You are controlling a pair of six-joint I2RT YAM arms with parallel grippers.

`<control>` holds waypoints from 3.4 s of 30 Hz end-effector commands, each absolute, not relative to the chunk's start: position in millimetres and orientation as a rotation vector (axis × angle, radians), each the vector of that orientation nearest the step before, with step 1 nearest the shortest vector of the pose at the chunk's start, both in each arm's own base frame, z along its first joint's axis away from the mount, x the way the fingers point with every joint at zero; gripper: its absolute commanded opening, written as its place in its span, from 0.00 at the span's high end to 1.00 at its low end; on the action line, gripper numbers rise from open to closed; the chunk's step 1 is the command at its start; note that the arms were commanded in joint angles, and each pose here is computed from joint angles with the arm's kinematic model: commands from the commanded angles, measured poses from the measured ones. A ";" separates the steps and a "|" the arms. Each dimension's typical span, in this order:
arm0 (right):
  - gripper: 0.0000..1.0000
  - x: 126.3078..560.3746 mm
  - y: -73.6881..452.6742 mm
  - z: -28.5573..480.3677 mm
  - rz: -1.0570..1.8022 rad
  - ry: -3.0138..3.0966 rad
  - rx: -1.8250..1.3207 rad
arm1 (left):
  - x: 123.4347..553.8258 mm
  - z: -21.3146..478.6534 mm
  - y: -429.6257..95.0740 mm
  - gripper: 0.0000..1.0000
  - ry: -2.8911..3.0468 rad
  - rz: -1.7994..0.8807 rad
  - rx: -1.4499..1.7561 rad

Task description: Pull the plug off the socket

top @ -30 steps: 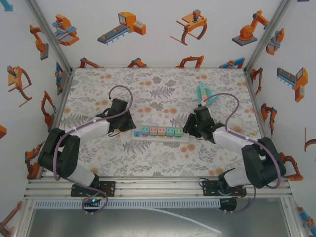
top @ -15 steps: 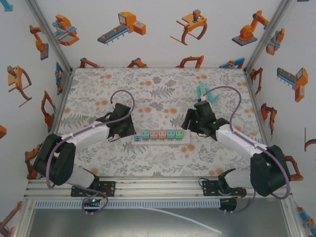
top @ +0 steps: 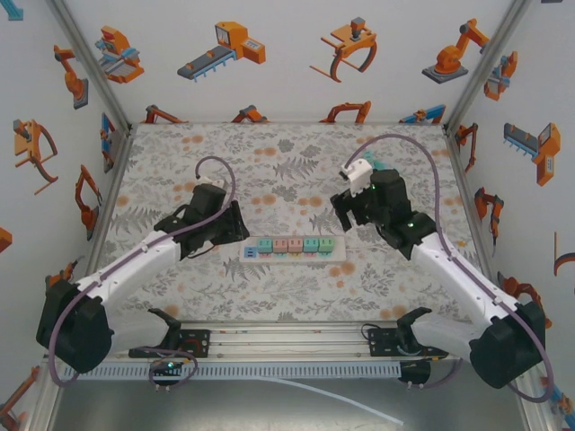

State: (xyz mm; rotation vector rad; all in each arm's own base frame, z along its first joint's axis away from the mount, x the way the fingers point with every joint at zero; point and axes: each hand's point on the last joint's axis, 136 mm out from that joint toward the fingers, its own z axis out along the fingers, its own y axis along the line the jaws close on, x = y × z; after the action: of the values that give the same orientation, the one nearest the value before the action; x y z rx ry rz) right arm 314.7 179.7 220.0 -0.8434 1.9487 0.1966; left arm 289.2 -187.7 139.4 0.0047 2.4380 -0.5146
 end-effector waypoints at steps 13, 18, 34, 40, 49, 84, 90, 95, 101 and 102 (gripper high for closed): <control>0.26 227.5 235.4 155.2 0.515 1.509 -1.739 | 285.9 107.1 -198.1 0.43 2.475 -0.486 0.217; 0.32 234.2 240.2 138.6 0.544 1.535 -1.756 | 288.8 91.1 -196.2 0.41 2.517 -0.446 0.196; 0.58 237.9 250.2 100.0 0.635 1.599 -1.837 | 278.8 62.2 -185.5 0.39 2.600 -0.365 0.160; 0.67 238.8 256.1 103.0 0.679 1.601 -1.842 | 265.4 44.8 -182.1 0.39 2.647 -0.276 0.166; 0.77 246.0 266.3 114.9 0.743 1.645 -1.772 | 252.3 20.0 -168.6 0.42 2.716 -0.104 0.151; 0.90 236.3 274.0 140.3 0.632 1.591 -1.811 | 241.5 14.5 -158.4 0.45 2.738 0.072 0.157; 0.90 236.1 272.1 148.6 0.628 1.576 -1.796 | 241.2 19.6 -164.3 0.45 2.728 0.065 0.165; 0.90 234.6 271.5 172.9 0.634 1.584 -1.708 | 242.3 31.8 -170.6 0.45 2.704 0.011 0.150; 0.87 258.0 260.9 221.6 0.649 1.764 -1.179 | 255.2 62.5 -178.8 0.41 2.630 -0.038 0.139; 0.87 264.4 254.1 227.4 0.642 1.813 -1.060 | 257.7 68.0 -178.7 0.40 2.615 -0.036 0.138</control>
State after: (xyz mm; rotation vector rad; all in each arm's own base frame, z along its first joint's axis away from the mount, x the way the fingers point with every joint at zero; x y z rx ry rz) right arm 244.7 258.4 195.9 -1.4386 1.7087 0.5791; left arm 272.7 -195.5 71.7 0.0898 2.5498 -0.1495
